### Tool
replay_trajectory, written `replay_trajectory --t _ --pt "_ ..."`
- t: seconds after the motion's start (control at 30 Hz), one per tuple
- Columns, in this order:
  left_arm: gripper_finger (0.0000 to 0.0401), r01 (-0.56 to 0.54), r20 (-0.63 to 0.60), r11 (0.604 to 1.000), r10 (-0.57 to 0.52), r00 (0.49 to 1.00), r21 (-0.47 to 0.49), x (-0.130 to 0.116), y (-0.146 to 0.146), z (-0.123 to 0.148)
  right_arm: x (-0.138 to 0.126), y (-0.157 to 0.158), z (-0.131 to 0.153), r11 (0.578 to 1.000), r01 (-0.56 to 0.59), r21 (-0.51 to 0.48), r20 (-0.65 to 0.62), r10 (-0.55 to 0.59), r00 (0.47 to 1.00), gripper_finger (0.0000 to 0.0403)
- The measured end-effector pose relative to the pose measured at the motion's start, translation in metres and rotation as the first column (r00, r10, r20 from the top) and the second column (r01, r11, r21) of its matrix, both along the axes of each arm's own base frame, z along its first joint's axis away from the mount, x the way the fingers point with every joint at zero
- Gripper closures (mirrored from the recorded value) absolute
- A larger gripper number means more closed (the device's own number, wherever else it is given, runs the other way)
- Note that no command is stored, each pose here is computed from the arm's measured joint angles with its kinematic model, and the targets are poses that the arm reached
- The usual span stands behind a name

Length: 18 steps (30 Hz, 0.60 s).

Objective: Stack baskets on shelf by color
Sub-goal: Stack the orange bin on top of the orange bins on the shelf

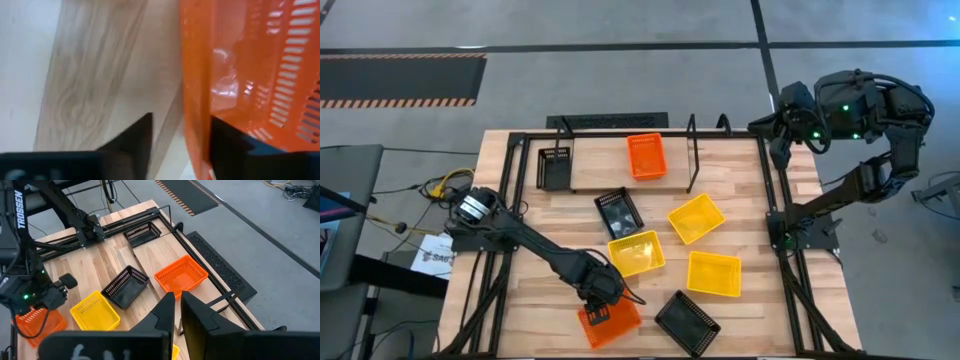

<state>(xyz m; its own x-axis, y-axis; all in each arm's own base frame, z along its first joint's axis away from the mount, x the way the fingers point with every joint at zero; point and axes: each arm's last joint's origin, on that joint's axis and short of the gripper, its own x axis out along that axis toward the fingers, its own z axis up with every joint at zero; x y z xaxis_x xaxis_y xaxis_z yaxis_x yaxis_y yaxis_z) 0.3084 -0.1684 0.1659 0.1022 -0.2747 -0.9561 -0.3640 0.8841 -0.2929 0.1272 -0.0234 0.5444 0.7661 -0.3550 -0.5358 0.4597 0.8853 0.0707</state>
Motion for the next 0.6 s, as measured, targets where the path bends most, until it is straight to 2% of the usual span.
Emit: replay_trajectory --t 0.1,0.13,0.3,0.43,0.53,0.6 --pt "0.0361 -0.016 -0.002 1.000 0.017 1.000 0.022 0.001 0.006 0.001 0.000 0.000 0.000 1.000 0.000 0.000 -0.003 0.000 1.000 0.0353" --pt "0.0380 -0.029 0.011 0.999 0.029 1.000 0.030 0.003 0.008 0.002 0.000 0.000 0.000 1.000 0.000 0.000 -0.002 0.000 1.000 0.0353" --pt "0.0399 -0.061 0.065 0.995 0.055 0.996 0.085 0.007 0.019 0.025 0.000 0.000 0.000 1.000 0.000 0.000 -0.002 0.000 1.000 0.0359" --pt "0.0401 -0.080 0.140 0.978 0.054 0.989 0.190 0.008 0.028 0.075 0.004 0.000 -0.001 1.000 0.000 0.001 -0.009 0.000 1.000 0.0370" --pt "0.0401 -0.145 0.212 0.937 0.079 0.974 0.318 0.002 0.039 0.121 0.007 -0.001 -0.002 1.000 0.000 0.003 -0.017 0.000 1.000 0.0378" --pt "0.0401 -0.243 0.281 0.874 0.129 0.951 0.420 -0.006 0.050 0.152 0.008 -0.001 -0.002 1.000 0.000 0.003 -0.020 0.000 1.000 0.0384"
